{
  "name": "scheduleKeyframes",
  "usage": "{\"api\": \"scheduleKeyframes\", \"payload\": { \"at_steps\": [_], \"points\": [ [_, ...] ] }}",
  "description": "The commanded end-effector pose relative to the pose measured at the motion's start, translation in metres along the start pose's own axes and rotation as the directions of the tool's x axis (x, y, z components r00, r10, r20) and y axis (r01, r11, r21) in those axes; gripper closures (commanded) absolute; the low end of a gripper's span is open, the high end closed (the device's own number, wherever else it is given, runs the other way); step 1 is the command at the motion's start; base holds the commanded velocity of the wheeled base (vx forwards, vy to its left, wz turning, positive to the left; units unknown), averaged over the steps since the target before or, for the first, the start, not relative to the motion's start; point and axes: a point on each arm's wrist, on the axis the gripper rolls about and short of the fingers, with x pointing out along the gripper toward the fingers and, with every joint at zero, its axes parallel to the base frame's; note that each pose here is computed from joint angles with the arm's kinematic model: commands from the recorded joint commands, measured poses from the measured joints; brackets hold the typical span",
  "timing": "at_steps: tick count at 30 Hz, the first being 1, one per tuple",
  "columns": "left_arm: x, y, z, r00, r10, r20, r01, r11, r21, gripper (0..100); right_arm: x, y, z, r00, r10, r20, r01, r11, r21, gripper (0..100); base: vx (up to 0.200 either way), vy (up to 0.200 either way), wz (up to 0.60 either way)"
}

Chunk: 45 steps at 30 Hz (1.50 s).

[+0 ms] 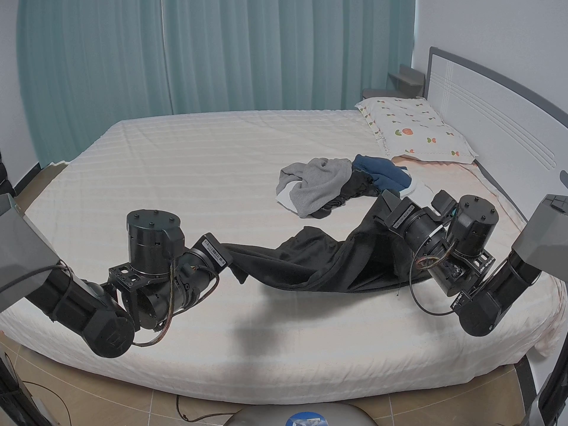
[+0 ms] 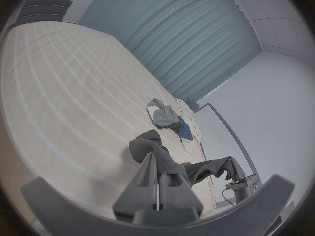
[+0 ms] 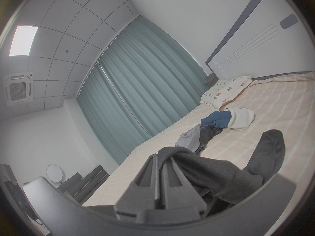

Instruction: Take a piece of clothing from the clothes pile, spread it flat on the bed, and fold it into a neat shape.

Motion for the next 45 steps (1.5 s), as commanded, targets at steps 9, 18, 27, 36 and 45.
{"api": "scheduleKeyframes", "payload": {
  "at_steps": [9,18,27,36,45],
  "points": [
    [-0.0046,-0.0028,0.0048,1.000,-0.012,0.016,0.012,1.000,-0.001,100,0.0032,-0.0014,-0.0043,1.000,0.019,0.017,-0.019,1.000,0.010,100,0.000,0.200,0.00],
    [-0.0031,-0.0020,0.0039,1.000,-0.010,0.011,0.010,1.000,-0.001,100,0.0062,-0.0015,-0.0064,1.000,0.020,0.019,-0.021,1.000,0.012,100,0.000,0.200,0.00],
    [-0.0010,0.0003,0.0016,1.000,-0.004,-0.001,0.004,1.000,0.000,100,0.0060,-0.0008,-0.0121,1.000,0.022,0.003,-0.022,0.999,0.027,100,0.000,0.200,0.00],
    [-0.0015,0.0004,0.0017,1.000,-0.004,-0.001,0.004,1.000,0.000,100,0.0059,0.0004,-0.0104,1.000,0.025,0.010,-0.025,0.999,0.028,100,0.000,0.200,0.00],
    [-0.0008,0.0011,0.0016,1.000,-0.001,-0.001,0.001,1.000,0.000,100,0.0055,0.0009,-0.0104,0.999,0.036,0.023,-0.037,0.999,0.034,100,0.000,0.200,0.00]
  ]
}}
